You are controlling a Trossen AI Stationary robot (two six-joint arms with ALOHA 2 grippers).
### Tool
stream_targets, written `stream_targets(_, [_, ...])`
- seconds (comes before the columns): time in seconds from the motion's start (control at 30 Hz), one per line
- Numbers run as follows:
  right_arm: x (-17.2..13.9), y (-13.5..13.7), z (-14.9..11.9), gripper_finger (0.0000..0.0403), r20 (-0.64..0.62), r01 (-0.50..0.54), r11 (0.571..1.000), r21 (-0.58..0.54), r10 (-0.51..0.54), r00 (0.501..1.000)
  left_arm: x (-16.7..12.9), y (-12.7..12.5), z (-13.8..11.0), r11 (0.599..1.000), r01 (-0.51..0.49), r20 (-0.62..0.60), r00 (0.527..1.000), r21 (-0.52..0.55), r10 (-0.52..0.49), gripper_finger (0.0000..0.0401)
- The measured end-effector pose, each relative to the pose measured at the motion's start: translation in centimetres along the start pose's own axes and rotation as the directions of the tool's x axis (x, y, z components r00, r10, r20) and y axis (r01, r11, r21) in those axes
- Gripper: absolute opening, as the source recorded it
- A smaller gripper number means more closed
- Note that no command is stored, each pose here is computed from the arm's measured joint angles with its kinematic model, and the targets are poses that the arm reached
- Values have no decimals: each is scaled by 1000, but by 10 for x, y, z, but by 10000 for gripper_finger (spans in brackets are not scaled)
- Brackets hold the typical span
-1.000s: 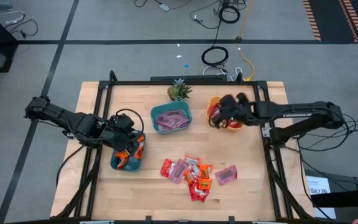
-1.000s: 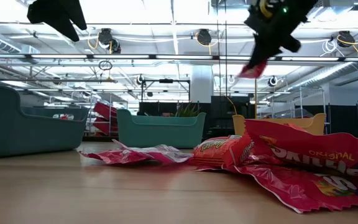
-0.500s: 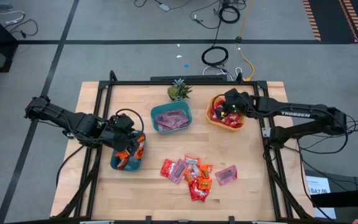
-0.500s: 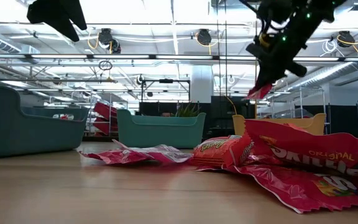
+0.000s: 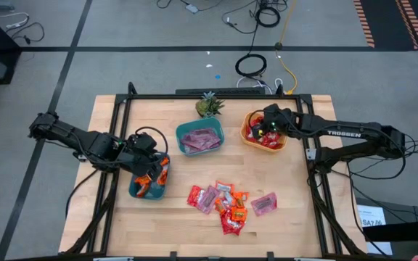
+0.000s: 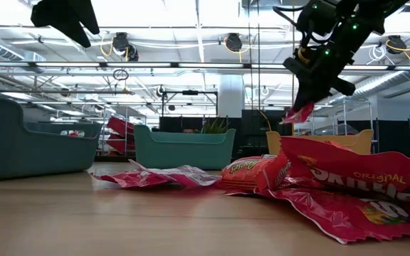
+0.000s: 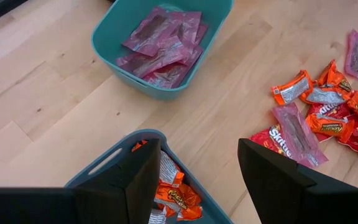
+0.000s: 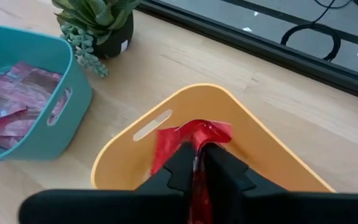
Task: Sort candy
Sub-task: Put the red candy into the yellow bin, then put the pink candy into the light blue bin
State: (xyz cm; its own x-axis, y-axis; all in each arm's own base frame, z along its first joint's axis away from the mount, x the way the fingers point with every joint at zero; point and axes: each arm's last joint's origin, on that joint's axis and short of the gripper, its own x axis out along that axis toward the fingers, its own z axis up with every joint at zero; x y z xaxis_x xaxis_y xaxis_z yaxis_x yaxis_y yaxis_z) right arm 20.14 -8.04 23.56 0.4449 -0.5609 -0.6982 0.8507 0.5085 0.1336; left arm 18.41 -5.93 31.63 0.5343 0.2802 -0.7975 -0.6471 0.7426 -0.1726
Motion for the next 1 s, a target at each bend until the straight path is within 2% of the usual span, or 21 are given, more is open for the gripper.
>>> stream_targets(0.53, [0,-1,0,159,5,17,1000,4,-17,1000,0,0,0,1000,0,0,1000,0,0,224])
stream_targets(0.73, [0,-1,0,177,4,15,1000,4,-16,1000,0,0,0,1000,0,0,1000,0,0,224])
stream_targets(1.0, [0,0,-1,176,-19,-18,1000,-14,18,1000,0,0,0,1000,0,0,1000,0,0,224])
